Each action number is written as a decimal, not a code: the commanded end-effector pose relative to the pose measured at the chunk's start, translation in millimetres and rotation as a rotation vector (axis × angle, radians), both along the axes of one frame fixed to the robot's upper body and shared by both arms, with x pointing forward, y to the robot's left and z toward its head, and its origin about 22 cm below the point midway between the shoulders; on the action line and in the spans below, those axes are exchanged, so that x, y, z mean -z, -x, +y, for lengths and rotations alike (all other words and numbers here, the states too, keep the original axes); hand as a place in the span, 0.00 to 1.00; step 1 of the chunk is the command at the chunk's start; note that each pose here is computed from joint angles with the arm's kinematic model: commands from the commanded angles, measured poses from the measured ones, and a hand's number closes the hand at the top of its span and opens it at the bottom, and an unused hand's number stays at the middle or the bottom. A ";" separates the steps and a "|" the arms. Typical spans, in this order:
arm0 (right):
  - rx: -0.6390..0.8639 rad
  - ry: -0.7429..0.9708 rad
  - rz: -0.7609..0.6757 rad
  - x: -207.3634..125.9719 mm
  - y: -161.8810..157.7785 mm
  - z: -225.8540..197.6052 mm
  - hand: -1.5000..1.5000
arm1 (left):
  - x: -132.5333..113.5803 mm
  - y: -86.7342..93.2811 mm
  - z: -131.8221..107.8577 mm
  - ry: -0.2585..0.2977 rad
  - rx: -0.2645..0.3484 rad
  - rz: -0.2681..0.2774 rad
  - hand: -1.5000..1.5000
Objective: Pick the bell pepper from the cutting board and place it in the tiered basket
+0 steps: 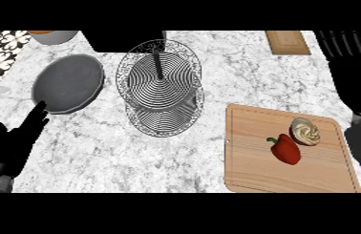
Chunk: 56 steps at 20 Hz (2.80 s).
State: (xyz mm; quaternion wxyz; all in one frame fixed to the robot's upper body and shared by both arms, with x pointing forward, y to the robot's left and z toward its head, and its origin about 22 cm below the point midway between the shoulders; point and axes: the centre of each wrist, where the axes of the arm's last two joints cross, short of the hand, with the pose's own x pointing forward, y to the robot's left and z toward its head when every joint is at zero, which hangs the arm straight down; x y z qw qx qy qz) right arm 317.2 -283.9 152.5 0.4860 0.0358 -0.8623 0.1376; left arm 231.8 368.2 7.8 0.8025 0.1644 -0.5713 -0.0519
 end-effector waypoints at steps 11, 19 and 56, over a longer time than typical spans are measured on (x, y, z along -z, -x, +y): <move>0.015 0.114 0.287 137.7 86.9 -2.0 0.00 | -23.6 -21.5 -60.2 0.219 0.142 -0.168 0.50; 0.012 0.560 -0.006 71.3 94.2 -52.0 0.00 | -29.7 -21.6 -72.7 0.213 0.137 -0.171 0.50; 0.149 1.377 0.241 127.1 86.4 -8.6 0.00 | -30.3 -12.9 -80.4 0.215 0.163 -0.174 0.50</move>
